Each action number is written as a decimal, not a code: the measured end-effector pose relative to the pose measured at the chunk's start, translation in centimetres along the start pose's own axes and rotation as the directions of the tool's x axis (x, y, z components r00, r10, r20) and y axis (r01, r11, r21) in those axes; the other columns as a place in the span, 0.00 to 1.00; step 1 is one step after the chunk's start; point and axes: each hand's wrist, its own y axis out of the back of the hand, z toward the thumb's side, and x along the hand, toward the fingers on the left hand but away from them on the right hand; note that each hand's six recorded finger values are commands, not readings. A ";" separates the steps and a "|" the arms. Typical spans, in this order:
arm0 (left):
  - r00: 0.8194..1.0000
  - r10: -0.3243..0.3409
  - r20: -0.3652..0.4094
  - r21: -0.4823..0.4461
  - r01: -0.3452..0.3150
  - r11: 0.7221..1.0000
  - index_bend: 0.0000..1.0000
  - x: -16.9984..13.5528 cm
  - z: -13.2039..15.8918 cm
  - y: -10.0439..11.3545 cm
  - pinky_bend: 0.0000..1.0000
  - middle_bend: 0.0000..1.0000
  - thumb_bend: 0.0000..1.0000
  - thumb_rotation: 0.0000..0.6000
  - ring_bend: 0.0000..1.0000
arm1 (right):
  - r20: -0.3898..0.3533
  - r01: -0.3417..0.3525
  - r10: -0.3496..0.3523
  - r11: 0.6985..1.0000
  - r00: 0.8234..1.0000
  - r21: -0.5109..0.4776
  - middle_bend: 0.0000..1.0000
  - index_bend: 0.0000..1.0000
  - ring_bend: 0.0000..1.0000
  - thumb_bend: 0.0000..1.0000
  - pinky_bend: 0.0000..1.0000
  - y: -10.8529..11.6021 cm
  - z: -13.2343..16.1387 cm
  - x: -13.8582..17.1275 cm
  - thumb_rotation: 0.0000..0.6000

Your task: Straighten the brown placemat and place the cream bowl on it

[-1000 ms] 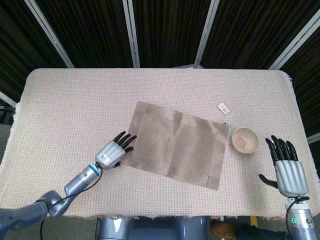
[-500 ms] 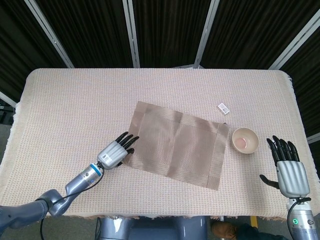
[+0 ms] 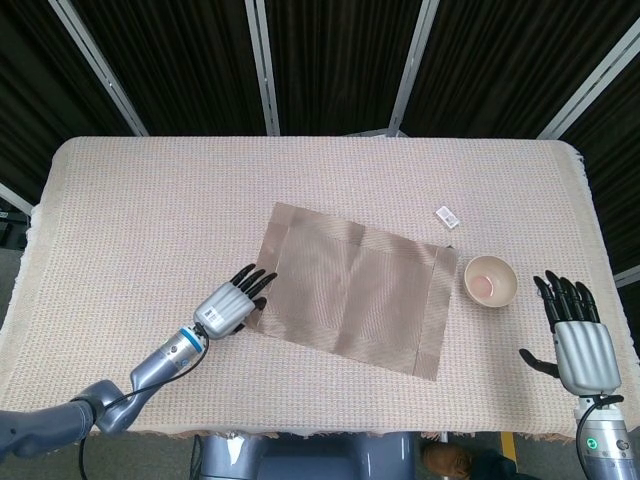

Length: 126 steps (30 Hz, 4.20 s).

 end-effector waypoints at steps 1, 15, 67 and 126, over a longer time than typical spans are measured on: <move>1.000 -0.001 -0.001 -0.006 0.001 1.000 0.51 0.1 0.1 -0.1 0.00 0.00 0.44 1.00 0.00 | -0.002 0.000 0.000 1.000 1.000 0.000 0.00 0.00 0.00 0.00 0.00 0.0 0.0 0.0 1.00; 1.000 0.024 -0.013 -0.021 -0.025 0.999 0.68 0.2 0.9 -0.2 0.00 0.00 0.49 1.00 0.00 | -0.013 0.001 -0.001 1.000 1.000 -0.013 0.00 0.00 0.00 0.00 0.00 0.1 0.2 0.1 1.00; 0.993 -0.106 -0.057 -0.128 0.098 0.987 0.71 -15.8 5.2 -0.4 0.00 0.00 0.48 1.00 0.00 | -0.070 0.054 -0.058 0.997 0.996 -0.056 0.00 0.00 0.00 0.00 0.00 2.6 1.2 2.3 1.00; 0.787 0.281 -0.550 -0.031 -0.355 0.934 0.00 -22.1 -9.5 11.0 0.00 0.00 0.00 1.00 0.00 | -0.006 -0.333 0.337 0.933 0.942 0.141 0.00 0.28 0.00 0.01 0.00 -11.5 2.6 -9.1 1.00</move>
